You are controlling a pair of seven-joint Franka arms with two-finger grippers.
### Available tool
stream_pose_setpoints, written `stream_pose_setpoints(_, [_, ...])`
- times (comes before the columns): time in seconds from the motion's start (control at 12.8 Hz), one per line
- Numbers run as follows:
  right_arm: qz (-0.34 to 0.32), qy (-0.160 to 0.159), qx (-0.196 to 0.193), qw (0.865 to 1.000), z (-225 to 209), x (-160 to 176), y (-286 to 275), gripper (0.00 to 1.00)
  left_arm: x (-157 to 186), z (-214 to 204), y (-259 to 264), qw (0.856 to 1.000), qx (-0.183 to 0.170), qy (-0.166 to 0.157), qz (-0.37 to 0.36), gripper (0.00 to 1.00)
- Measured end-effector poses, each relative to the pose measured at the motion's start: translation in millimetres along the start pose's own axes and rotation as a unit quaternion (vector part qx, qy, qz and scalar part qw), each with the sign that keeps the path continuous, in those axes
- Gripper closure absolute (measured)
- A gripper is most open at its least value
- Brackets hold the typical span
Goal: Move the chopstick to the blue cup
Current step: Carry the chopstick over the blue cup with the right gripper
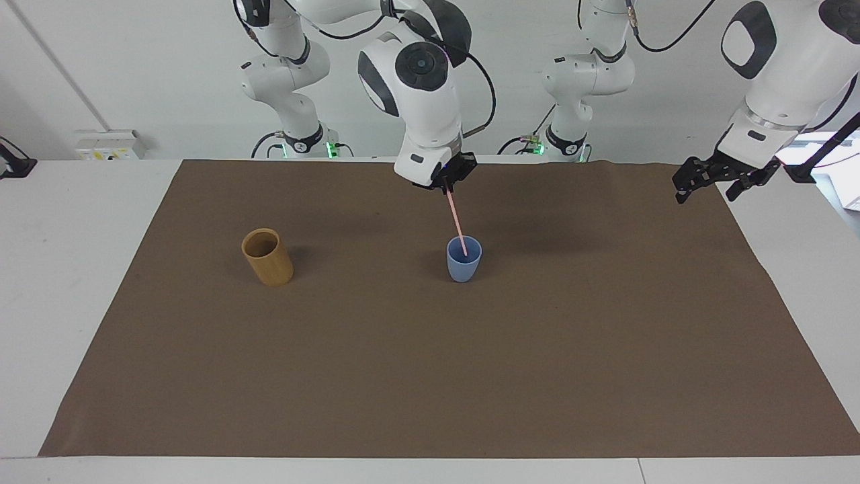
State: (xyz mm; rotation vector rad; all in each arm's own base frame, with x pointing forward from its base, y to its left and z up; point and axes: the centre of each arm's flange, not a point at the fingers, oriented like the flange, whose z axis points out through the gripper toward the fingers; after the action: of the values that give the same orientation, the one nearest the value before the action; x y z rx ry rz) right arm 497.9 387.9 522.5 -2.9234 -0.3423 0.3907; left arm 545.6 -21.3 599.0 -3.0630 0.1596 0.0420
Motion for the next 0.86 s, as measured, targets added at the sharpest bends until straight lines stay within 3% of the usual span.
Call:
stream_pose_setpoints(0.39, [0.0,-0.005,-0.002,1.0,20,-7,0,0.92,0,0,0,1.0,0.0,0.0,0.0,0.0])
stream_pose_setpoints(0.47, [0.001,-0.003,-0.002,1.0,23,-8,1,0.88,0,0,0,1.0,0.0,0.0,0.0,0.0])
stream_pose_setpoints(0.55, [0.002,-0.002,-0.002,1.0,25,-9,2,0.79,0,0,0,1.0,0.0,0.0,0.0,0.0])
stream_pose_setpoints(0.63, [0.002,0.003,0.0,1.0,24,-8,2,0.79,0,0,0,1.0,0.0,0.0,0.0,0.0])
stream_pose_setpoints(0.86, [0.002,0.023,0.012,1.0,16,-6,0,0.46,0,0,0,1.0,0.0,0.0,0.0,0.0])
